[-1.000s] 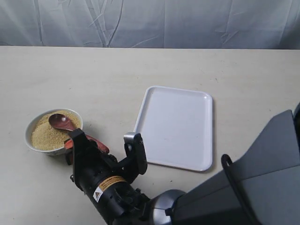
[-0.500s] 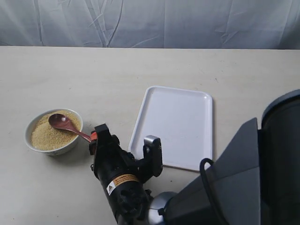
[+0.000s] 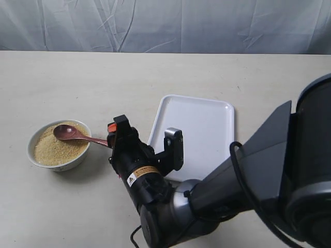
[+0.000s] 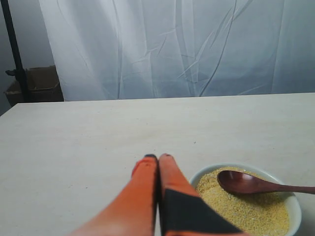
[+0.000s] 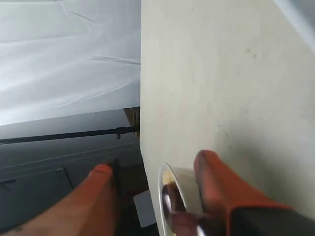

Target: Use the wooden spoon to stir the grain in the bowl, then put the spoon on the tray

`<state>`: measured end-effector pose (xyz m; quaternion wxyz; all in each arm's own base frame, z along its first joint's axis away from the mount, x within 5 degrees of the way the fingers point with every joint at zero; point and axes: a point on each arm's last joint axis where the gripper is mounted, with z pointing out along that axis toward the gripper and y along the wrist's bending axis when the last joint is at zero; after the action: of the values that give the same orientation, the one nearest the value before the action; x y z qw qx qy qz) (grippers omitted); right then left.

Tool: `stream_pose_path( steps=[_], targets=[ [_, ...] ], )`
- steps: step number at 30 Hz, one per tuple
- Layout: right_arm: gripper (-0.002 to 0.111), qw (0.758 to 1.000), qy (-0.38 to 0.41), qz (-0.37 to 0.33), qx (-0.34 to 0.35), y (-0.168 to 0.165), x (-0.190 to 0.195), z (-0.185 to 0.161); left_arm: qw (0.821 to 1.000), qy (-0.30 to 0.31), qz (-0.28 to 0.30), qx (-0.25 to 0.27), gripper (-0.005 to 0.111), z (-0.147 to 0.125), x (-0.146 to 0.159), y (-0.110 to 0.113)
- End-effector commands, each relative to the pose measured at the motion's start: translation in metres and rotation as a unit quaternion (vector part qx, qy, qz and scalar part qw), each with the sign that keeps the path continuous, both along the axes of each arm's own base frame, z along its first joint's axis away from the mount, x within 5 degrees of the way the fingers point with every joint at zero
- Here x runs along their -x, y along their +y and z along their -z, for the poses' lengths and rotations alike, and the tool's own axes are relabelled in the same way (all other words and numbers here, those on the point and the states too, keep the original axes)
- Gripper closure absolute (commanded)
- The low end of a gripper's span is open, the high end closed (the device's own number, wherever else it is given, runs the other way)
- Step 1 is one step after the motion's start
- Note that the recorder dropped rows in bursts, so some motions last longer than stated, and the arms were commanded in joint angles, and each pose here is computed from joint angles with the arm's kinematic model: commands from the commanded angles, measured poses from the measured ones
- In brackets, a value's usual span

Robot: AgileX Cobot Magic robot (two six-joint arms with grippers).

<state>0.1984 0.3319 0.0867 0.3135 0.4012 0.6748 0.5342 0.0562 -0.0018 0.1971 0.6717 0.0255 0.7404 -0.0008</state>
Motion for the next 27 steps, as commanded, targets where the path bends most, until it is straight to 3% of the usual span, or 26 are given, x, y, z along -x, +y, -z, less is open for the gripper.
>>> stream_pose_path(
  steps=[1, 20, 27],
  targets=[
    [0.060, 1.000, -0.017, -0.016, 0.000, 0.001, -0.018, -0.006, 1.000, -0.003, 0.001, -0.001, 0.107, 0.000, 0.000, 0.000],
    [0.060, 0.994, 0.022, -0.093, 0.061, 0.009, -0.014, 0.004, 1.000, -0.003, 0.001, -0.001, 0.107, 0.000, 0.000, 0.000],
    [0.060, 0.996, 0.032, -0.069, 0.045, 0.012, -0.004, 0.003, 1.000, -0.003, 0.001, -0.001, 0.107, 0.000, 0.000, 0.000]
  ],
)
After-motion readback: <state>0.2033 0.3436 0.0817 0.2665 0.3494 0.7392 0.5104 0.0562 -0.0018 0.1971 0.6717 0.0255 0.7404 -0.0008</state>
